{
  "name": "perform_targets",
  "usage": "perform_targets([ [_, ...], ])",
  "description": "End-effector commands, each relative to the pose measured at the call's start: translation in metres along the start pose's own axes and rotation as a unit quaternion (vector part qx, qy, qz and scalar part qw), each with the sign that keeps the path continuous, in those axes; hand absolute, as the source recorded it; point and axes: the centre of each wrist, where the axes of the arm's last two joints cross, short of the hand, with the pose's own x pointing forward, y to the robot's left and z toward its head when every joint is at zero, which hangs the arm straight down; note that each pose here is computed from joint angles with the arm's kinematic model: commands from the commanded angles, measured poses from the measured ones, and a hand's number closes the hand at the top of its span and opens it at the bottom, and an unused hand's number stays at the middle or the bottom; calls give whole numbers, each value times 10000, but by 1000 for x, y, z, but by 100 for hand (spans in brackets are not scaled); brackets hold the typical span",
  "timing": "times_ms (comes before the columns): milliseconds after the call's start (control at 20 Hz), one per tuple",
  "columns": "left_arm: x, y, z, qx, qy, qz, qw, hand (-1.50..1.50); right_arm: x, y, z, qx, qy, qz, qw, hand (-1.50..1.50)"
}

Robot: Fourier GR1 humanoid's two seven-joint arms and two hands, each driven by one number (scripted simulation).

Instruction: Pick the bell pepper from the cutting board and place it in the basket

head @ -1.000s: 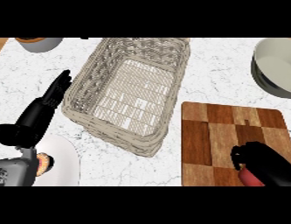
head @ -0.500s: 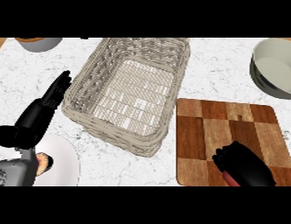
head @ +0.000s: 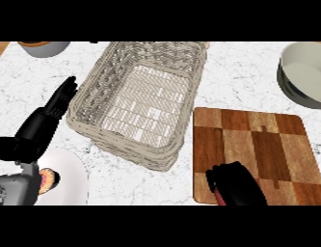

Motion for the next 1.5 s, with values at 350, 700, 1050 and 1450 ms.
perform_targets([
  [350, -3, -3, 0, -47, 23, 52, 10000, 0, 101, -41, 16, -1771, -128, -2738, 9452, 150],
  [700, 0, -2, -3, -78, 32, 15, 10000, 0, 136, -60, 29, -2450, 228, -3515, 9033, 150],
  [1050, 1, -4, -5, -67, 48, -1, 10000, 0, 140, -73, 14, -2956, 717, -3209, 8969, 150],
  [1450, 3, -10, -10, -181, -36, 38, 9998, 0, 142, -104, -12, -3508, 1420, -3150, 8704, 150],
])
